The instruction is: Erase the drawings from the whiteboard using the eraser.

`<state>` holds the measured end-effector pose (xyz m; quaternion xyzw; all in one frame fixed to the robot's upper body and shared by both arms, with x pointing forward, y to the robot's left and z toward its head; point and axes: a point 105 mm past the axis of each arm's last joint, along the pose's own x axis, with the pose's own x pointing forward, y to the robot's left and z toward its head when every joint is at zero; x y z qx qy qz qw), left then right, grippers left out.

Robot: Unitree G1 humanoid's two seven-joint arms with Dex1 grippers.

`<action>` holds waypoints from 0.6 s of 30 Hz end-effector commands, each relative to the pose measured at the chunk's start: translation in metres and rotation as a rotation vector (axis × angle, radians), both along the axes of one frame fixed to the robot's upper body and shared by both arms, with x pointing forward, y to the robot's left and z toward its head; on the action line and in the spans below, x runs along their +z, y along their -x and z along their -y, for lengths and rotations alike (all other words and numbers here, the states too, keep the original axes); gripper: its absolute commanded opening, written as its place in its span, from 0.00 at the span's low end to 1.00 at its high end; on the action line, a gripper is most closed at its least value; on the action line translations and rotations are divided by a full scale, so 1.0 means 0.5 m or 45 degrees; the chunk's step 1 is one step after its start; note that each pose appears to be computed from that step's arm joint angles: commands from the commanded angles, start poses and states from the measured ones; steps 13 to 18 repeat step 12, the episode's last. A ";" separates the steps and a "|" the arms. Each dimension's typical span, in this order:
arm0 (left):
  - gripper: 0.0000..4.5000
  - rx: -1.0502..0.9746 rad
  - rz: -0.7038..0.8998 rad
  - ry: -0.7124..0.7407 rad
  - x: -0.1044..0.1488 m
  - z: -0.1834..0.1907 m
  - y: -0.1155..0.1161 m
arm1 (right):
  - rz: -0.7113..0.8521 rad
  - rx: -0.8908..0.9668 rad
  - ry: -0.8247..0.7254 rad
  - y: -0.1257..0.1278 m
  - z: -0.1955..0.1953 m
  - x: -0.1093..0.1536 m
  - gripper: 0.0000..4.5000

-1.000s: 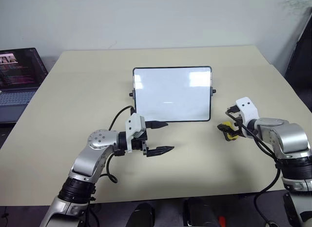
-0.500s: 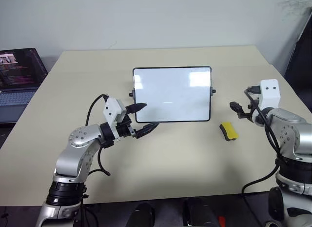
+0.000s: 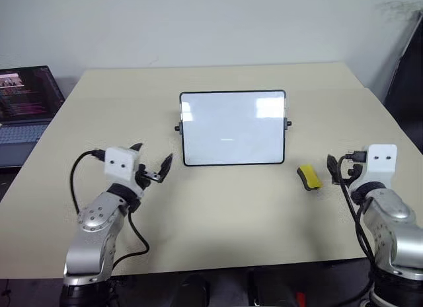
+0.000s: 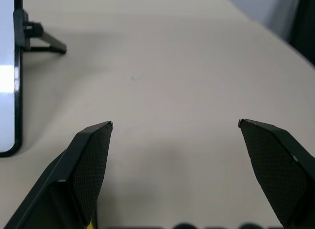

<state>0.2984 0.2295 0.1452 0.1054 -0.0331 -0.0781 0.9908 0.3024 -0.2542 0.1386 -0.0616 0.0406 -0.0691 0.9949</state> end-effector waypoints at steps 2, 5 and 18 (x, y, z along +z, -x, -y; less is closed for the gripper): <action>1.00 0.169 0.042 -0.003 0.024 -0.070 0.059 | 0.090 -0.011 0.009 0.016 -0.001 -0.003 1.00; 1.00 0.227 0.012 0.010 0.015 -0.086 0.090 | 0.083 0.013 0.016 0.021 -0.004 -0.013 1.00; 1.00 0.232 -0.033 0.016 0.021 -0.080 0.133 | 0.022 0.069 -0.033 0.026 -0.031 -0.052 1.00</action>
